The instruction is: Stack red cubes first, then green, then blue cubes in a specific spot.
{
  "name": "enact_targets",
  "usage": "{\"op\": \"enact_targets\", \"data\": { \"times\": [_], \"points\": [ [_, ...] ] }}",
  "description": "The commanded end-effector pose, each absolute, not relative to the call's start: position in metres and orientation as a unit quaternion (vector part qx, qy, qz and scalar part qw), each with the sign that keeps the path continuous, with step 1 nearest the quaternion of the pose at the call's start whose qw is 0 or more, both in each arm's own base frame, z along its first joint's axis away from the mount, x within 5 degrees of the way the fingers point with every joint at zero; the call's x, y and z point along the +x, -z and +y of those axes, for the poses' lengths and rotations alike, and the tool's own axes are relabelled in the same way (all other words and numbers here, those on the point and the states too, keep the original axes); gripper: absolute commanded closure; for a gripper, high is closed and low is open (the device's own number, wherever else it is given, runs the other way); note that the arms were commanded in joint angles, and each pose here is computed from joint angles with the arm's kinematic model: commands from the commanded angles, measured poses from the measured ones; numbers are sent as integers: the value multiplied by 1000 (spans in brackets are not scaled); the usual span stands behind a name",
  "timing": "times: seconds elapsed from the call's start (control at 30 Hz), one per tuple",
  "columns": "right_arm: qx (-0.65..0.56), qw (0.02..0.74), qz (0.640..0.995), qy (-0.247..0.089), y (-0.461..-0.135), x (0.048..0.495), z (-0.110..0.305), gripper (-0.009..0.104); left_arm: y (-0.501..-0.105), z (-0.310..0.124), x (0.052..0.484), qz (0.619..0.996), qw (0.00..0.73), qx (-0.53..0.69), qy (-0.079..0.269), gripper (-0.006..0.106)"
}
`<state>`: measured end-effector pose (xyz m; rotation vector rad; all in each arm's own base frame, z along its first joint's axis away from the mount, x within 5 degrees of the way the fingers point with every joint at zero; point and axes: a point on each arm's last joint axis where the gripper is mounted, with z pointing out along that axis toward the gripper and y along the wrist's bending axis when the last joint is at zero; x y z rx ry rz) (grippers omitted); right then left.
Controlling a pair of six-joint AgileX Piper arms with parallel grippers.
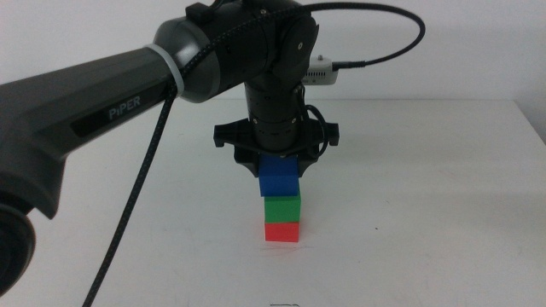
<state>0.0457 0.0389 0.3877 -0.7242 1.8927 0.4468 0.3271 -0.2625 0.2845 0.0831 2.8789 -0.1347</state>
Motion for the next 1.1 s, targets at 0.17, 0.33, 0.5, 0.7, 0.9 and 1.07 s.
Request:
{"op": "enact_targets", "data": {
  "times": [0.17,0.33,0.5,0.7,0.9,1.07],
  "points": [
    [-295,545,762,-189,-400,48,40,11,-314,-257,311,990,122,20,67,70],
    [-295,545,762,-189,-400,48,40,11,-314,-257,311,990,121,20,67,70],
    [-295,545,762,-189,-400,48,40,11,-314,-254,312,991,125,11,52,70],
    [-295,545,762,-189,-400,48,40,11,-314,-253,313,990,129,3,48,70],
    [-295,545,762,-189,-400,48,40,11,-314,-253,313,990,129,-9,49,53],
    [-295,545,762,-189,-400,48,40,11,-314,-252,313,990,131,-8,46,26]
  ]
}}
